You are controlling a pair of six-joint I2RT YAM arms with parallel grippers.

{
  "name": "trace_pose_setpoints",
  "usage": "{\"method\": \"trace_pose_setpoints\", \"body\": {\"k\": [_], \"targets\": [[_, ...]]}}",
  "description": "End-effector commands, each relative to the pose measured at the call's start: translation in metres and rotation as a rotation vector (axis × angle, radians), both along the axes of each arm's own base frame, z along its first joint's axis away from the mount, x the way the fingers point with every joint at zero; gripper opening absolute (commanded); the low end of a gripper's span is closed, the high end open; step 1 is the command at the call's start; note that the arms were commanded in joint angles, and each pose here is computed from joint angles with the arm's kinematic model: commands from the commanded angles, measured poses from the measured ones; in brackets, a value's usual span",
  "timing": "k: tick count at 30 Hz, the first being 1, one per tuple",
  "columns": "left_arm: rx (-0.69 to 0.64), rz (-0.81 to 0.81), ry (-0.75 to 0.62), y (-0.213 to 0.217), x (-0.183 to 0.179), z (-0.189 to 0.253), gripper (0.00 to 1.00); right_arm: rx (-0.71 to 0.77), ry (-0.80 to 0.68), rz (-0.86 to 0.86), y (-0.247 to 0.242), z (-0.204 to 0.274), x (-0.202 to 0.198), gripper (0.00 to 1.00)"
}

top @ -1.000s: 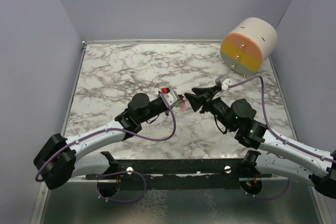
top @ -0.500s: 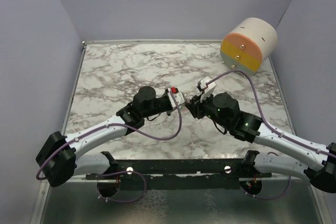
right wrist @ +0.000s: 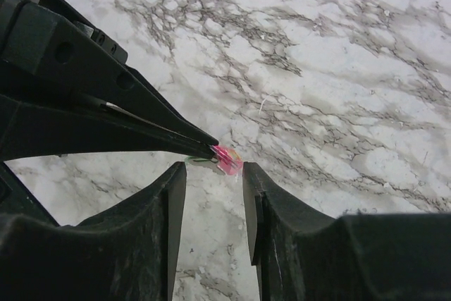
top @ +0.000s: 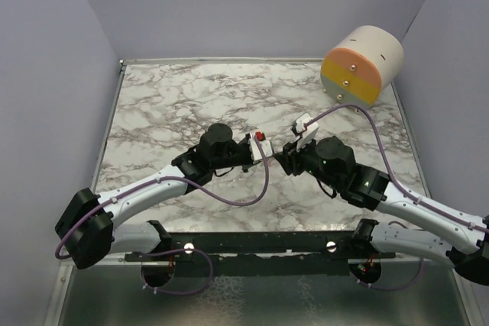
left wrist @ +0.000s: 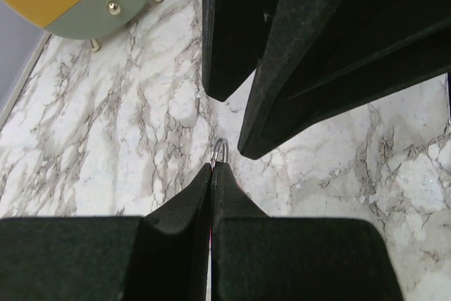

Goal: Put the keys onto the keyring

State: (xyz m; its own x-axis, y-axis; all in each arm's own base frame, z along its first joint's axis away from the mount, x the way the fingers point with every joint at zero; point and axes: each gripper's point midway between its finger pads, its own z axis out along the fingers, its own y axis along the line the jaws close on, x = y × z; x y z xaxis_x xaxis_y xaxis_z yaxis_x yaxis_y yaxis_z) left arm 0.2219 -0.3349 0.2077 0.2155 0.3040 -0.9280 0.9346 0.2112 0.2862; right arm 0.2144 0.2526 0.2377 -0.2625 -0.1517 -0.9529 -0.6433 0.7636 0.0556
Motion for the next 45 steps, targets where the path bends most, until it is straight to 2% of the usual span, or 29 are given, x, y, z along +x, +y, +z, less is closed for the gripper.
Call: {"method": "trace_pose_setpoints", "body": {"k": [1, 11, 26, 45], "targets": [[0.004, -0.069, -0.028, -0.006, -0.005, 0.011, 0.0, -0.038, 0.007, 0.014, 0.0, 0.001, -0.002, 0.41], [0.017, -0.128, -0.033, -0.001, -0.007, 0.017, 0.0, -0.094, 0.001, 0.051, 0.005, -0.006, -0.001, 0.45], [0.011, -0.159, -0.019, -0.001, -0.012, 0.017, 0.0, -0.093, -0.026, 0.126, 0.021, -0.012, -0.001, 0.44], [-0.027, -0.015, -0.039, 0.005, 0.009, 0.024, 0.0, -0.055, 0.011, 0.171, 0.031, -0.013, -0.009, 0.21]]}}
